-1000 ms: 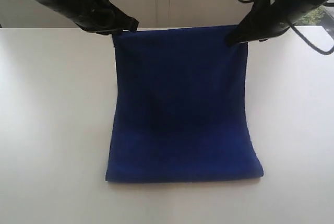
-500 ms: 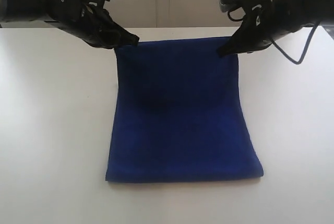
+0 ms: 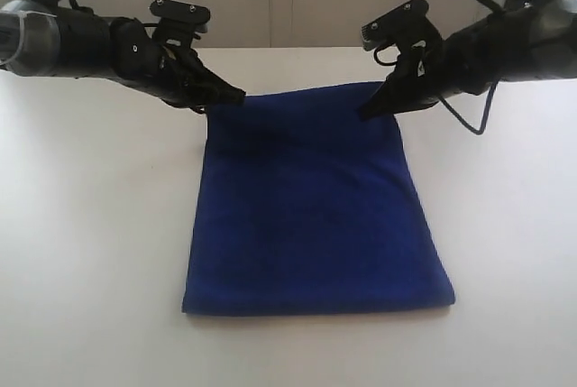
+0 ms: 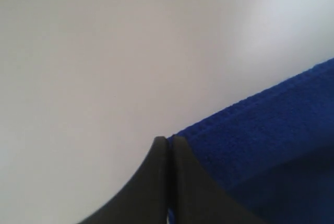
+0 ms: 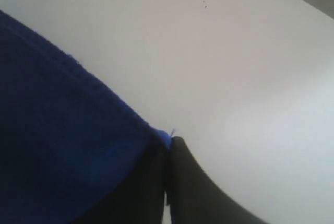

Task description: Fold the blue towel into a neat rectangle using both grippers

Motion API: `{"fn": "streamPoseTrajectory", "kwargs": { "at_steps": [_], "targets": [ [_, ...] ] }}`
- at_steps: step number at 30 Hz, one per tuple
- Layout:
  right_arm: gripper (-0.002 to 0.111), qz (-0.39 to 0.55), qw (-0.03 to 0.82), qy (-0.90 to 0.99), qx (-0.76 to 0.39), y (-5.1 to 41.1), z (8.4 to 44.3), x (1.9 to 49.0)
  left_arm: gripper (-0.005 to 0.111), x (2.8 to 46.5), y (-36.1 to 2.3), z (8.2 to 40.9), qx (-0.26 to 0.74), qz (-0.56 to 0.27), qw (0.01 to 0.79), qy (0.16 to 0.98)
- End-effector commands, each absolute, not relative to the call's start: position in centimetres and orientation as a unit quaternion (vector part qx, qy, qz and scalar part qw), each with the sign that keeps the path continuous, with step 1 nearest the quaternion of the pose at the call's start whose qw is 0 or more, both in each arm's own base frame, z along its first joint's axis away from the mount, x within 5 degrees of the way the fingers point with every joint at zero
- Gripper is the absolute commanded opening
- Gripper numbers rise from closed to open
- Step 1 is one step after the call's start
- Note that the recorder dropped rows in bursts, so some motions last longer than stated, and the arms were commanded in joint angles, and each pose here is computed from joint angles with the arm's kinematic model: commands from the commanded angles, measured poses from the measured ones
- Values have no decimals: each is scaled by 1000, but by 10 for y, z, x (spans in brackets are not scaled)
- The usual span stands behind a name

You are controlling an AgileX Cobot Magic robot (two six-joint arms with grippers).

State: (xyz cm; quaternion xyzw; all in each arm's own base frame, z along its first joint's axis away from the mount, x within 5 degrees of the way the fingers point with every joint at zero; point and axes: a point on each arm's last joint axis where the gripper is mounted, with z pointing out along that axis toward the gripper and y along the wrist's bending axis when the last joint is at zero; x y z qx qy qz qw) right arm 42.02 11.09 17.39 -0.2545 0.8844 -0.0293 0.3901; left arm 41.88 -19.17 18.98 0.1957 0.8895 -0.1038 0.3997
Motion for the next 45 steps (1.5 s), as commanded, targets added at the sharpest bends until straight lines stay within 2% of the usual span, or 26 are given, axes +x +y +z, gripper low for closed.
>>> {"fn": "streamPoseTrajectory", "kwargs": {
  "at_steps": [1,9,11,13,14,15,16,17,18,20,22,25,27,28,30,31,32,34,36,38,41,45],
  "targets": [
    [0,-22,399,881,-252,110,156,428,0,424,-192,178,186,-104,407,888],
    [0,-14,405,878,-256,113,137,432,1,428,-193,161,185,-101,402,891],
    [0,-13,408,876,-257,113,137,433,7,427,-193,160,186,-101,397,893],
    [2,-12,413,874,-256,113,138,433,19,427,-193,160,186,-101,398,893],
    [8,-12,415,873,-256,113,138,434,32,428,-193,160,185,-101,399,892],
    [12,-12,416,873,-256,113,139,434,38,428,-193,160,185,-101,399,892],
    [25,-10,421,870,-256,114,139,434,47,428,-193,160,185,-101,399,892],
    [30,-9,424,869,-256,114,140,435,51,428,-193,160,185,-101,399,892],
    [42,-8,430,866,-256,114,142,435,55,428,-193,161,185,-101,400,892],
    [59,-6,445,859,-253,115,152,435,58,428,-191,168,185,-101,407,889],
    [64,-9,450,857,-249,112,161,435,58,429,-185,175,179,-100,413,887],
    [64,-17,452,862,-230,100,182,432,58,433,-160,194,158,-91,416,891],
    [59,-10,443,879,-174,85,196,429,58,436,-135,206,130,-86,408,900],
    [50,-3,435,889,-143,80,200,427,56,436,-123,209,108,-87,394,909],
    [25,9,424,899,-107,81,207,422,51,433,-114,212,89,-90,376,918],
    [15,15,414,905,-96,84,211,420,47,431,-114,213,84,-94,367,922],
    [3,30,407,909,-81,90,220,420,38,429,-115,218,82,-99,365,922],
    [0,47,383,917,-102,102,231,424,20,424,-123,226,85,-109,369,919],
    [0,100,336,926,-139,116,225,431,1,420,-131,225,96,-113,358,922],
    [0,141,311,928,-148,125,207,446,0,419,-135,214,99,-115,334,930],
    [0,142,308,930,-142,129,184,464,0,418,-138,201,81,-134,298,942],
    [0,131,313,931,-137,127,166,473,0,417,-138,197,81,-134,290,944]
  ]
}}
